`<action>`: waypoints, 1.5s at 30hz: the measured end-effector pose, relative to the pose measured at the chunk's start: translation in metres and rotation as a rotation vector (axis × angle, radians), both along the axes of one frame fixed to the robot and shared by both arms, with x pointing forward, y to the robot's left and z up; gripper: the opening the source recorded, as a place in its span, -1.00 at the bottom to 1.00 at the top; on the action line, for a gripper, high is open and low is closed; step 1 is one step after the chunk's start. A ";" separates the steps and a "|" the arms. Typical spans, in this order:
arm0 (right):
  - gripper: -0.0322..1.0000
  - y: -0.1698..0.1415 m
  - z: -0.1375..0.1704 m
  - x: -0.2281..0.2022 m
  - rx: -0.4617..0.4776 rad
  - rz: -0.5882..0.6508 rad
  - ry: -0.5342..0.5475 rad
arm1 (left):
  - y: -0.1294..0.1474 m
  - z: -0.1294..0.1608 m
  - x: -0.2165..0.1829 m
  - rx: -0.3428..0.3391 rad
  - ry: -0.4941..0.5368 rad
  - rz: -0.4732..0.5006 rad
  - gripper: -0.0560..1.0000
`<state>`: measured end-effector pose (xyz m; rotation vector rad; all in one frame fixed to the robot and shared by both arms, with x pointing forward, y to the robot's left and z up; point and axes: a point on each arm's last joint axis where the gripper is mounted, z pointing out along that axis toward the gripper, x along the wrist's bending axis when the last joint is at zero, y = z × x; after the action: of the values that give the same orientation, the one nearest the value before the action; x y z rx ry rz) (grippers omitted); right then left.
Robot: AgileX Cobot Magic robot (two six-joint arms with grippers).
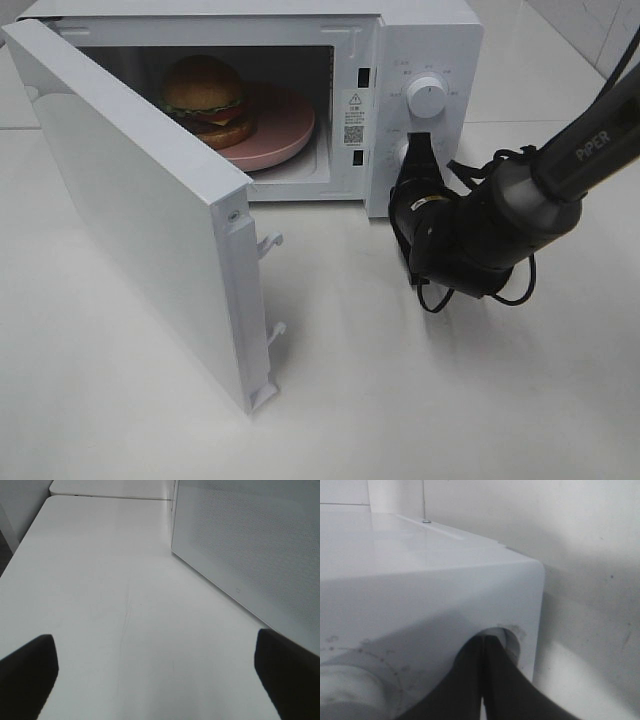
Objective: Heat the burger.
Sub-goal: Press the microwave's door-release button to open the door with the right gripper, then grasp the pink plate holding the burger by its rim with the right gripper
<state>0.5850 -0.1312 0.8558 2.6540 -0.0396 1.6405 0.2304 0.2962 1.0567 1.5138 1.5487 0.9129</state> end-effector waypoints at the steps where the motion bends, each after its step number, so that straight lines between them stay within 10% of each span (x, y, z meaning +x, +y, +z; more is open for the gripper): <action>1: -0.90 0.000 0.000 0.000 0.000 0.000 0.000 | 0.000 0.000 0.000 0.000 0.000 0.000 0.98; 21: -0.90 -0.017 0.030 -0.050 -0.191 0.253 0.168 | 0.000 0.000 0.000 0.000 0.000 0.000 0.98; 31: -0.90 -0.008 0.077 -0.071 -0.627 0.786 0.155 | 0.000 0.000 0.000 0.000 0.000 0.000 0.98; 45: -0.90 -0.029 0.089 -0.088 -0.783 1.193 0.236 | 0.000 0.000 0.000 0.000 0.000 0.000 0.98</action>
<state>0.4972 -0.1606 0.9446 2.1547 1.9895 0.9653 0.2304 0.2962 1.0567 1.5138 1.5487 0.9129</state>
